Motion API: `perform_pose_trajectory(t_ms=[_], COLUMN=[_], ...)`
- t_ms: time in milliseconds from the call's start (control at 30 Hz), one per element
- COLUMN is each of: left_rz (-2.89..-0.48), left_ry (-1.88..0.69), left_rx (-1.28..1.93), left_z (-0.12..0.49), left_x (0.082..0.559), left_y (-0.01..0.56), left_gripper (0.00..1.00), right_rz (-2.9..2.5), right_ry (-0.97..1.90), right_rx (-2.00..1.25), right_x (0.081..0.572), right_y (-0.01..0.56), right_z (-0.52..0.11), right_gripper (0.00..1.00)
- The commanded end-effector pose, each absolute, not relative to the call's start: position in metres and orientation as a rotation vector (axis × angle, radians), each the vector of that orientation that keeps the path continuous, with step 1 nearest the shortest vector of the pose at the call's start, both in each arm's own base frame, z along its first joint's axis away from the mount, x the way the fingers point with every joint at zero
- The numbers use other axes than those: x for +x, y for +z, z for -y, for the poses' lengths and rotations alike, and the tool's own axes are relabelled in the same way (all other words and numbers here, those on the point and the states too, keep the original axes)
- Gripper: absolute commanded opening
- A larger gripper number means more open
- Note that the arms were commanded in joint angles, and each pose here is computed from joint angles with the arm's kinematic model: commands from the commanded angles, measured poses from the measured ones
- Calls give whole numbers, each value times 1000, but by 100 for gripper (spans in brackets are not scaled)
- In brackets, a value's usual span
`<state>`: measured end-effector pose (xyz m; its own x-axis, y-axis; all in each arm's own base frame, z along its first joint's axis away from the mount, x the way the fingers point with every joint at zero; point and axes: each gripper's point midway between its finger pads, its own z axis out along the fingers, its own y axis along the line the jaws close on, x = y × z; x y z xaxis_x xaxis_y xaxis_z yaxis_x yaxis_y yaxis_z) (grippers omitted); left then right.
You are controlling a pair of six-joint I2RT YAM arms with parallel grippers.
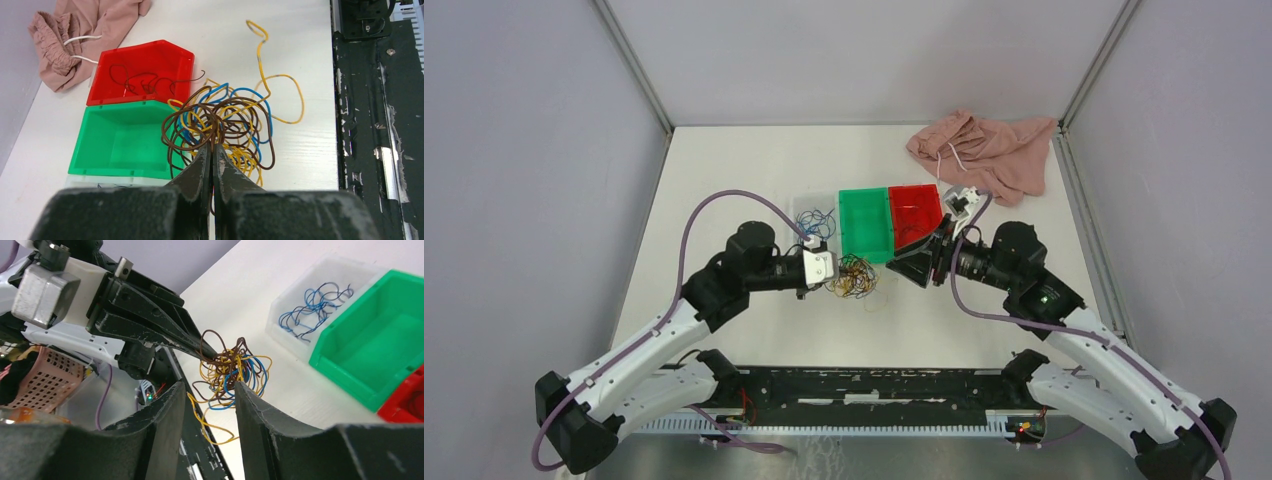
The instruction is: Untangle the cables
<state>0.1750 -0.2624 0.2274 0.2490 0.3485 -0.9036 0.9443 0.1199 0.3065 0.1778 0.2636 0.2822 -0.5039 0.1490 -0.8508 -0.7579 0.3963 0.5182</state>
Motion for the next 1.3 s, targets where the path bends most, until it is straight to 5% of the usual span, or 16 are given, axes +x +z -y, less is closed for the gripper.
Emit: perform_pose_trajectory(t_ms=[0, 700, 800, 967, 1267], left_rz=[-1174, -1170, -1163, -1143, -1126], left_ry=[-631, -661, -662, -634, -595], left_rx=[1438, 1396, 1390, 1397, 1430], left_z=[266, 269, 269, 265, 252], left_x=[180, 181, 180, 179, 169], left_y=[256, 276, 281, 291, 295], left_gripper=[3, 3, 3, 3, 3], right_rz=[-1716, -1838, -1856, -1942, -2025], right_ry=[1161, 1214, 1201, 1028, 789], right_rx=[-543, -610, -612, -543, -513], right_x=[181, 182, 186, 204, 209], right_y=[298, 243, 235, 206, 168], right_z=[-253, -297, -306, -289, -247], right_gripper=[48, 51, 41, 6, 0])
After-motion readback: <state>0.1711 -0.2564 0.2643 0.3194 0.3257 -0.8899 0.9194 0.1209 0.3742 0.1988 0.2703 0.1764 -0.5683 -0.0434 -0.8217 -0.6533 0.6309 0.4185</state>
